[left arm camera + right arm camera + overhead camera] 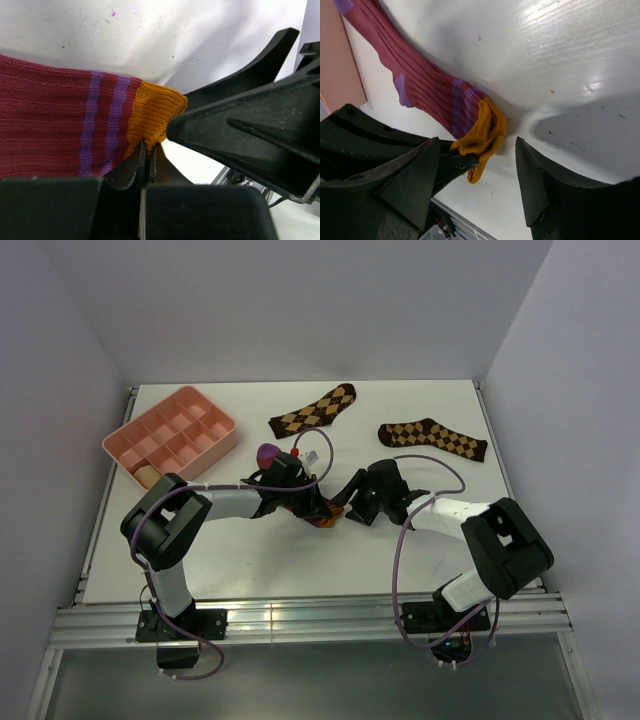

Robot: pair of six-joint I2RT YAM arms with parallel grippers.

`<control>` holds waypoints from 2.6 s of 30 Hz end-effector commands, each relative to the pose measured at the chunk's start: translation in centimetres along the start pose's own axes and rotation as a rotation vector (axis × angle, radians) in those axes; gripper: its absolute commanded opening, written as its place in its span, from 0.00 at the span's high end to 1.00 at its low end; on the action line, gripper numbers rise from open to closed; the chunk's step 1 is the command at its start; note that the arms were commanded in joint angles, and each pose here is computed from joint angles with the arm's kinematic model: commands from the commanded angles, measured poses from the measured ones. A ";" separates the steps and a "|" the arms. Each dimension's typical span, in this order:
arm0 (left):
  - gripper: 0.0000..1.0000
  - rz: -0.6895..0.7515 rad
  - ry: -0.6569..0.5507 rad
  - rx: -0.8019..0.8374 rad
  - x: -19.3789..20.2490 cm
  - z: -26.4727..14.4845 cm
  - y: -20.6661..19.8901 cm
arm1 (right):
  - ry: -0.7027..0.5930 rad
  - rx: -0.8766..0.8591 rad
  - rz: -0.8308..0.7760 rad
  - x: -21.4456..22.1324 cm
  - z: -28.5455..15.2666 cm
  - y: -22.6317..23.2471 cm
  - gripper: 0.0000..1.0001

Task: Roll the socks
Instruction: Roll the sock at the center of the board.

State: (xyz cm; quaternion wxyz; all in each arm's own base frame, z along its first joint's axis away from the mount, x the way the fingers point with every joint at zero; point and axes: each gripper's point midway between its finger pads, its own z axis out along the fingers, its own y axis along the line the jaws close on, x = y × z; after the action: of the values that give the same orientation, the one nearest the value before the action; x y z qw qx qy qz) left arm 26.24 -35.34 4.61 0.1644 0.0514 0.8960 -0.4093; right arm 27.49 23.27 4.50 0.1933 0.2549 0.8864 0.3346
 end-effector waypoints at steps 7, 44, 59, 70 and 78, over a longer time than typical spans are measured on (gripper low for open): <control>0.99 0.042 -0.043 -0.006 -0.6 0.3 0.0 | 0.001 0.046 0.044 -0.3 1.2 1.0 0.38; 0.48 0.779 -0.327 -0.508 2.1 -0.8 -0.2 | 0.101 0.218 0.015 0.3 1.9 -0.7 1.00; 0.74 0.901 -0.262 -0.723 3.6 0.7 4.5 | 0.128 0.188 0.028 0.7 2.1 -0.5 1.00; 0.99 0.782 -0.200 -0.592 4.6 0.7 2.8 | 0.021 0.074 -0.028 -2.6 -0.5 2.4 0.61; 1.00 0.454 -0.122 -0.275 2.6 -0.3 -1.1 | -0.120 0.040 -0.031 -5.2 -3.5 2.0 0.43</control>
State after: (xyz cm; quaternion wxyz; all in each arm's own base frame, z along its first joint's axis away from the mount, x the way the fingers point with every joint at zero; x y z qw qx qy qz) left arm 25.13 -34.96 3.58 0.3831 0.2326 0.8816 -0.1479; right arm 30.24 21.06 8.71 0.2146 0.2611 0.8912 0.3025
